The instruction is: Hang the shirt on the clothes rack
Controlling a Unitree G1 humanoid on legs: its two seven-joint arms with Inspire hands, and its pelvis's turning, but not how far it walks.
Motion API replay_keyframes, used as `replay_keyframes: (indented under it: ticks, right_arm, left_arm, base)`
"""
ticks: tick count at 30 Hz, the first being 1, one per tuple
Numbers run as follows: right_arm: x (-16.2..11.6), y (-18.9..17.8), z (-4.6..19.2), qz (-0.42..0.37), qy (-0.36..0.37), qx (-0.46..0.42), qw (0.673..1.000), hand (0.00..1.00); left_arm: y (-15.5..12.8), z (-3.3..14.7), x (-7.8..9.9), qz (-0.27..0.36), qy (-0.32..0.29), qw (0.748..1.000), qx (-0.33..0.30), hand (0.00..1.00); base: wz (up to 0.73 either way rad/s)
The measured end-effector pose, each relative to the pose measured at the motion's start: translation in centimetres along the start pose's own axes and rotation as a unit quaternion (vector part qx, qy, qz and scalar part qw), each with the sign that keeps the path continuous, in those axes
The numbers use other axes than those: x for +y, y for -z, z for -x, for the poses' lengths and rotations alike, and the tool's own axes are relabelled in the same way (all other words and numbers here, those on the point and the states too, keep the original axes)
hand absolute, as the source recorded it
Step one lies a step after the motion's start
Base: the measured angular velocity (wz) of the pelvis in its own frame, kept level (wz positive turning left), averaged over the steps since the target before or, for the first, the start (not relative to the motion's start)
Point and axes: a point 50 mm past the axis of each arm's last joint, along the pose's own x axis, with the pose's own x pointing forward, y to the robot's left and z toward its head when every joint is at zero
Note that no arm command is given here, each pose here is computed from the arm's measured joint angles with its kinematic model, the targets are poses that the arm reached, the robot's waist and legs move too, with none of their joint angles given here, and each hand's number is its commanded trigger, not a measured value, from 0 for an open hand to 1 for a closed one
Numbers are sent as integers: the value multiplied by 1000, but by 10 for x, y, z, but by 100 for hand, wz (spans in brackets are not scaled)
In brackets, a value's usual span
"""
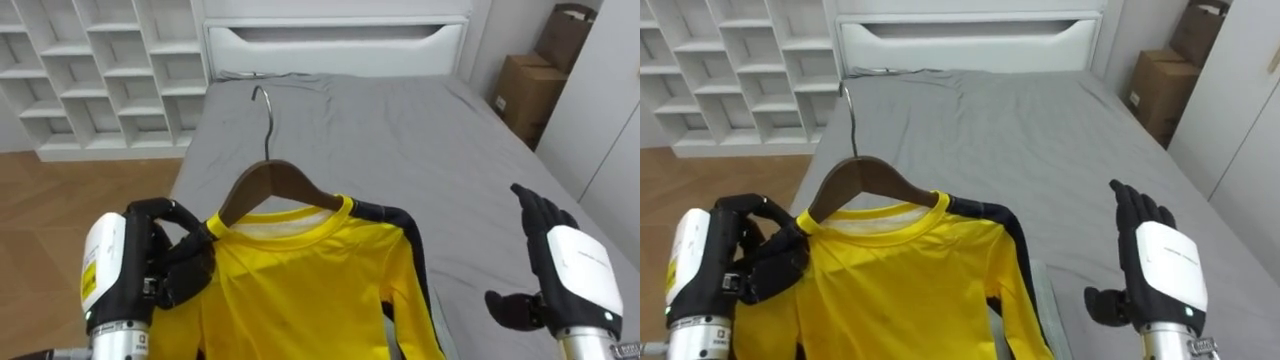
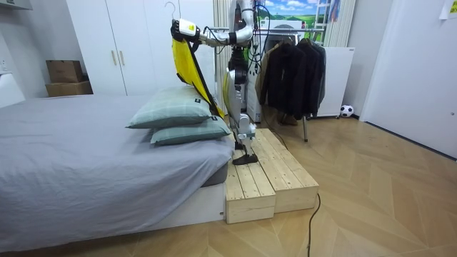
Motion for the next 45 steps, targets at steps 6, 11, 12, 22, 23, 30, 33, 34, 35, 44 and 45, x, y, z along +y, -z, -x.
replay_keyframes:
  ticks: [6,11,12,22,23,30,33,34,35,44,45]
  right_arm:
    - [-17,-13,-6,8,33,-37,999,0]
    - [-27,-16,-12,26,45,-57,997,0]
    - [-29,-16,-13,29,44,-59,997,0]
    - [-31,-27,-16,-67,16,-70,995,0]
    - [-32,-28,-16,-76,14,-70,995,0]
    - [-29,-32,-21,-137,-52,-75,986,0]
    - [-30,-38,-22,-145,-75,-90,983,0]
    - [-30,-40,-23,-146,-84,-94,981,0]
    - [-30,-40,-23,-150,-89,-96,980,0]
    - [-35,-48,-33,-160,-164,-129,965,0]
    - [-34,-49,-33,-161,-168,-130,964,0]
  left_arm:
    - [-2,-2,0,0,10,1000,-2,100]
    - [-2,-3,0,0,14,1000,-4,100]
    - [-2,-3,0,0,14,1000,-4,100]
    - [-6,-7,0,-1,11,1000,-14,100]
    - [-7,-7,0,-1,10,1000,-16,100]
    - [-14,-10,3,1,1,999,-32,100]
    - [-15,-10,3,-13,4,999,-38,100]
    - [-15,-10,3,-19,5,999,-41,100]
    - [-15,-10,3,-20,5,999,-41,100]
    - [-23,-20,5,-19,-4,998,-60,100]
    - [-23,-20,5,-19,-4,998,-61,100]
  base:
    - [0]
    - [0]
    - [0]
    - [4]
    - [0]
    - [0]
    - [0]
    - [0]
    - [0]
    - [2]
    - [0]
